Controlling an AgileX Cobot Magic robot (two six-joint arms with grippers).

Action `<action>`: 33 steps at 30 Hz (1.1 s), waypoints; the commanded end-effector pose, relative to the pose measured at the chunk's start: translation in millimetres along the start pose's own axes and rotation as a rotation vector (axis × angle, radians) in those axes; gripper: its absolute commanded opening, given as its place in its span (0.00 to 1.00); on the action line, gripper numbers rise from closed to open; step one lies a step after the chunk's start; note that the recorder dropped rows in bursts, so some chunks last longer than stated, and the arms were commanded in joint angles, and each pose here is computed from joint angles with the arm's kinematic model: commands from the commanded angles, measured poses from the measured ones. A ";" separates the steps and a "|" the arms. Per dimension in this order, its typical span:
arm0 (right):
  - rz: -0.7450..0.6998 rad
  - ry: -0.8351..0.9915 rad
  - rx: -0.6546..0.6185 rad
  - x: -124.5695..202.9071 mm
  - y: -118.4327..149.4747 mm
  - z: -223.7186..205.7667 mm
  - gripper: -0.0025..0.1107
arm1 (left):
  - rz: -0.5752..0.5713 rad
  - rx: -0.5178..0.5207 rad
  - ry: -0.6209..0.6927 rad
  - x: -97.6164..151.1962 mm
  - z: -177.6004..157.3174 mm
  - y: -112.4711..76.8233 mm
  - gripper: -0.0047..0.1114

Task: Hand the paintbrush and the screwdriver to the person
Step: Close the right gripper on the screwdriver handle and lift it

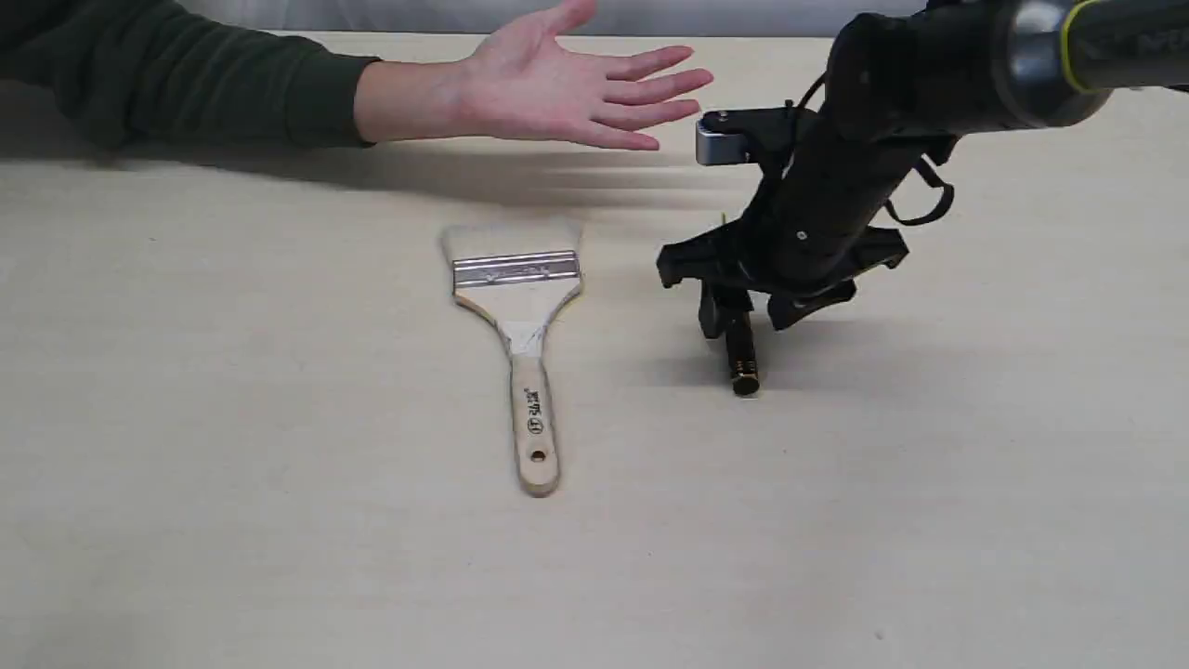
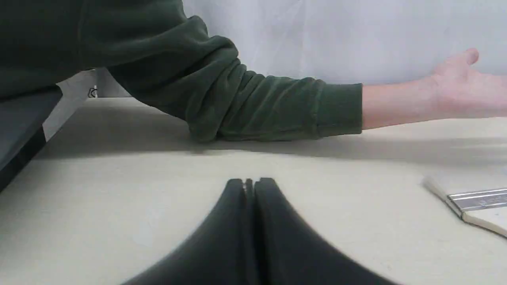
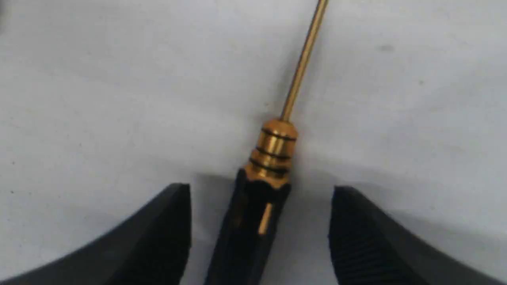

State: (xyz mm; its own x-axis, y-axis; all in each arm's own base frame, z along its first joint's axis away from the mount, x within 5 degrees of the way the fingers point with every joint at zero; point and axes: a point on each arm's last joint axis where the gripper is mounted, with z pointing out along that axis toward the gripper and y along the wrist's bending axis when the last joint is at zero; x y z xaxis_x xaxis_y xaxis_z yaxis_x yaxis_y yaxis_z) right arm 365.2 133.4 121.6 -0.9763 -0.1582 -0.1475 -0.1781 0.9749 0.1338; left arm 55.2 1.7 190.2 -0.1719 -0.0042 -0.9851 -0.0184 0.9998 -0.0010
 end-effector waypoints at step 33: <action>-0.073 0.112 0.045 8.0 -5.9 23.6 0.06 | -0.004 0.006 -0.013 -0.6 0.0 -0.4 0.04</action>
State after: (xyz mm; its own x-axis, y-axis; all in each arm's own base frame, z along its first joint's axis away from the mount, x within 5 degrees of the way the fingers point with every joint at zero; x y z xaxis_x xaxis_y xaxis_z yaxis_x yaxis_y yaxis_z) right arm 363.6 131.3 111.3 -0.9728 -0.2199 -0.0727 -0.2262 0.9695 0.0940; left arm 55.2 1.7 190.2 -0.1719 -0.0042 -0.9851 -0.0184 0.9998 -0.0010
